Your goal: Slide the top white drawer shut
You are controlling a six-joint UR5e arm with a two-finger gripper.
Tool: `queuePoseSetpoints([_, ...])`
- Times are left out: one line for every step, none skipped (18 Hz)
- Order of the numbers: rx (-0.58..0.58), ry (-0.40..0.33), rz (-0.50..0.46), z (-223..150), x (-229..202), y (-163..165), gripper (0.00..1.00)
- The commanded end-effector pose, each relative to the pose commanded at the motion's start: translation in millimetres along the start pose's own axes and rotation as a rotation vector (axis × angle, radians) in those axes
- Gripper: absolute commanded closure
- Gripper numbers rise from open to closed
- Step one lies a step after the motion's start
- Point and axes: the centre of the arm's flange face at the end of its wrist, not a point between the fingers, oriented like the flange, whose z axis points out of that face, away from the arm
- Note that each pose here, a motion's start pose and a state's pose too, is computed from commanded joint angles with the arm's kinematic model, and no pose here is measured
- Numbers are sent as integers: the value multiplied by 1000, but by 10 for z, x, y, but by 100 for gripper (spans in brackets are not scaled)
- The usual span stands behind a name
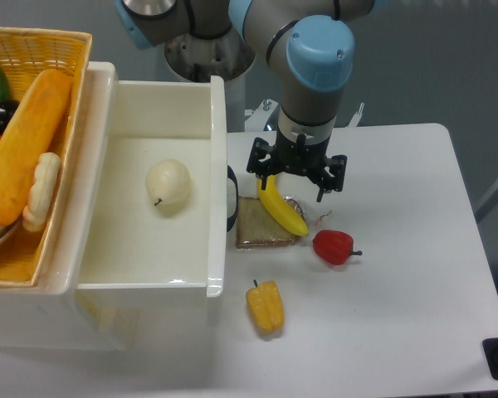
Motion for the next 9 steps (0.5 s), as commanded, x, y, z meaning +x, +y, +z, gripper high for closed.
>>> queuePoseSetpoints([-1, 1, 0, 9, -3, -2, 0])
queuePoseSetpoints([-7, 6, 1, 50, 0, -7, 0])
queuePoseSetpoints([-9, 6, -11, 63, 2, -3, 0])
queuePoseSetpoints([-11, 11, -39, 93, 0, -4, 0])
queuePoseSetpoints([-13, 11, -71, 118, -14, -16, 0])
queuePoseSetpoints([-15, 13, -101, 143, -23, -23, 0])
queuePoseSetpoints([-20, 15, -112, 169, -24, -32, 0])
queuePoseSetpoints([-23, 18, -112, 196, -32, -38, 0])
queuePoseSetpoints([-24, 21, -112, 213, -36, -42, 0])
